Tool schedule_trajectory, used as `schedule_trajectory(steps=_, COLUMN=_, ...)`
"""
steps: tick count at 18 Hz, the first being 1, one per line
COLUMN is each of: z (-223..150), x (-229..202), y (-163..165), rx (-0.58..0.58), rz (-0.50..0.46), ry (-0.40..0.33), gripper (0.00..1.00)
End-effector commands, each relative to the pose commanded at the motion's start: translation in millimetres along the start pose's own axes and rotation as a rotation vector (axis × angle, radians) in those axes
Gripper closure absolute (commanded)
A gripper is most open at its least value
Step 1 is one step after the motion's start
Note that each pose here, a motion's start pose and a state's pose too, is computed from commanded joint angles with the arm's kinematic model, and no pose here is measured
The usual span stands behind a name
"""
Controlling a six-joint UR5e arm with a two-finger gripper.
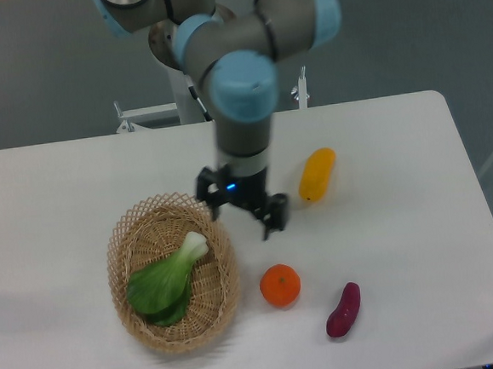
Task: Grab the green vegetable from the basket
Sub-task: 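Move the open gripper over the bok choy in the wicker basket, then lower the gripper onto the bok choy stem and close it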
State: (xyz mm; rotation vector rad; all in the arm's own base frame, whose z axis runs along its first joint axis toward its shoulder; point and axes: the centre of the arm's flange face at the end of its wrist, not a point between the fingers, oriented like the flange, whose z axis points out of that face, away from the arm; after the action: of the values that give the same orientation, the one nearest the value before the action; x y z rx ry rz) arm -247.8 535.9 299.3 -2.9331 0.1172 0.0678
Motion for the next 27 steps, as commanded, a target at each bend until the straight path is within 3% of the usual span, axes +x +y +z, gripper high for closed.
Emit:
schedule_trajectory(steps=5, z=47.9, x=37.2, y=-0.2, rx=-0.131, rz=0.048, ry=-0.017, gripper=0.0)
schedule_trajectory(steps=10, z=72.7, x=46.7, y=-9.0, rx=-0.125, rz=0.052, ry=-0.042, gripper=0.0)
schedule_trajectory(steps=24, z=90.7, x=50.2, y=-4.8, rx=-0.148, rz=0.065, ry=-0.022, gripper=0.0)
schedule_trajectory(steps=25, z=91.1, x=49.9, y=-5.3, rx=-0.148, rz=0.071, ry=-0.022, gripper=0.04)
schedule_trajectory(steps=27, z=90.1, x=49.0, y=-6.0, rx=-0.149, rz=0.077, ry=-0.025, gripper=0.26)
